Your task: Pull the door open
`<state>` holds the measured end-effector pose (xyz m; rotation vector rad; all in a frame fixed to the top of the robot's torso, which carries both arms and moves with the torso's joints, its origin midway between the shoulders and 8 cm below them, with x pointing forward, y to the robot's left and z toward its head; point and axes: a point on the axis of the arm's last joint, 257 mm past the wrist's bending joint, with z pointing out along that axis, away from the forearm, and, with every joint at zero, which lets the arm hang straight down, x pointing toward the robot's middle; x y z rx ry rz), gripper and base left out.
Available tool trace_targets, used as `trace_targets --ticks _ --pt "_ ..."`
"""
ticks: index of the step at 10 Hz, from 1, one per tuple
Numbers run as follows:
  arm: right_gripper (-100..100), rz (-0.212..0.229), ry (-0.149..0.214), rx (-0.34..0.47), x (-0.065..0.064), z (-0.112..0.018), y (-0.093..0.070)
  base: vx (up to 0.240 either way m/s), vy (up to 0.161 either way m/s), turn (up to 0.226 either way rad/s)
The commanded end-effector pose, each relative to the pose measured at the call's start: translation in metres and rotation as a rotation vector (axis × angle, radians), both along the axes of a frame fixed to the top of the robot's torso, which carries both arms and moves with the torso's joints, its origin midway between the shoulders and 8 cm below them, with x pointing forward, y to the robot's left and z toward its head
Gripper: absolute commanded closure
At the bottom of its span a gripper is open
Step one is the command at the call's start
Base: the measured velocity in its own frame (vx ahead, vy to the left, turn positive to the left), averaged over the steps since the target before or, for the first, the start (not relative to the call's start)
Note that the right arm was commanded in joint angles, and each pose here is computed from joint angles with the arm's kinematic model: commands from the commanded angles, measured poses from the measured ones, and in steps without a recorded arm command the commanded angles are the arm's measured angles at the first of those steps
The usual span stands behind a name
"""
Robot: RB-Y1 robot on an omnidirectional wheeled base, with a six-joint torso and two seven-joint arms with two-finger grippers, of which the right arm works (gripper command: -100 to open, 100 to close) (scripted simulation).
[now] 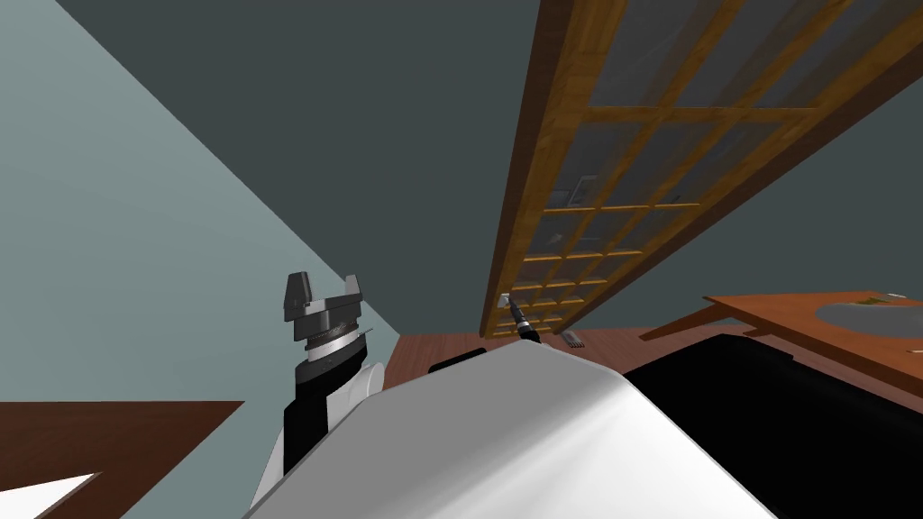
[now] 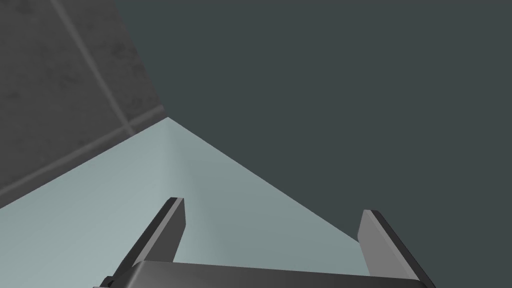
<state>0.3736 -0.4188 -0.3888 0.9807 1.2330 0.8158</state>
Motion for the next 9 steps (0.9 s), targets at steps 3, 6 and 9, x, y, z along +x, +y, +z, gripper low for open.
trace_targets --ticks 3,6,9 --pt "-100 -0.002 0.004 0.008 -0.0023 -0.0018 -0.0007 -0.027 -0.006 0.03" --pt "-100 0.0 0.014 -0.051 -0.0043 -0.0021 -0.0008 0.002 0.018 -0.032" --pt "-100 0.003 0.027 -0.127 -0.0069 -0.0024 -0.0009 -0.002 0.019 -0.035"
